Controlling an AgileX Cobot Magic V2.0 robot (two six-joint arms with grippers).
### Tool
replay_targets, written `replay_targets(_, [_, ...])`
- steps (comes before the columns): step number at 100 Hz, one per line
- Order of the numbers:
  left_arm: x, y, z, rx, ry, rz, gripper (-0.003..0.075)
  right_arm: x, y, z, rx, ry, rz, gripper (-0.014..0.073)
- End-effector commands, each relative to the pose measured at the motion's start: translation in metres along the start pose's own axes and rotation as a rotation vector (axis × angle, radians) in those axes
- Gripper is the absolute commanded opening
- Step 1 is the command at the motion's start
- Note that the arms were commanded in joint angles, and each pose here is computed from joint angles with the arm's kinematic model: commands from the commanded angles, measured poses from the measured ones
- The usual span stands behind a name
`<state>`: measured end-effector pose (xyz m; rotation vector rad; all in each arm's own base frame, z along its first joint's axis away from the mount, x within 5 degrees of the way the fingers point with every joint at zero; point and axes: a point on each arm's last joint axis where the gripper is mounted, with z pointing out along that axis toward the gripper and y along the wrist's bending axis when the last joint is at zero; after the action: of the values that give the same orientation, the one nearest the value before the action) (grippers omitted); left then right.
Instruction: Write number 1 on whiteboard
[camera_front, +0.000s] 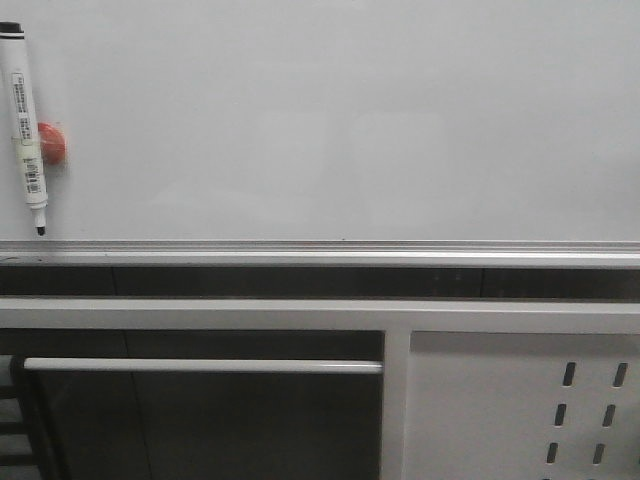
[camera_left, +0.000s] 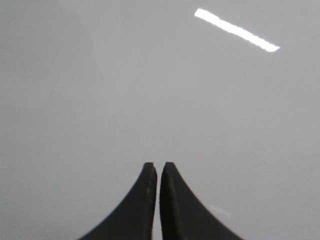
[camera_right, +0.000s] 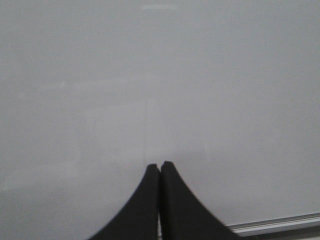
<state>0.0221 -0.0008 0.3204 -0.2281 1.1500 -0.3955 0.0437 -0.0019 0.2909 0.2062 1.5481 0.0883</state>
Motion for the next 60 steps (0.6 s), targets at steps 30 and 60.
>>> replay_targets(30, [-0.029, -0.02, 0.051, -0.008, 0.256, 0.211, -0.0018, -0.036, 0.011, 0.013, -0.054, 0.071, -0.003, -0.0079])
replay_targets(60, [-0.007, -0.023, 0.086, 0.066, 0.439, 0.19, -0.0018, -0.033, 0.012, 0.023, -0.065, 0.115, -0.015, -0.0079])
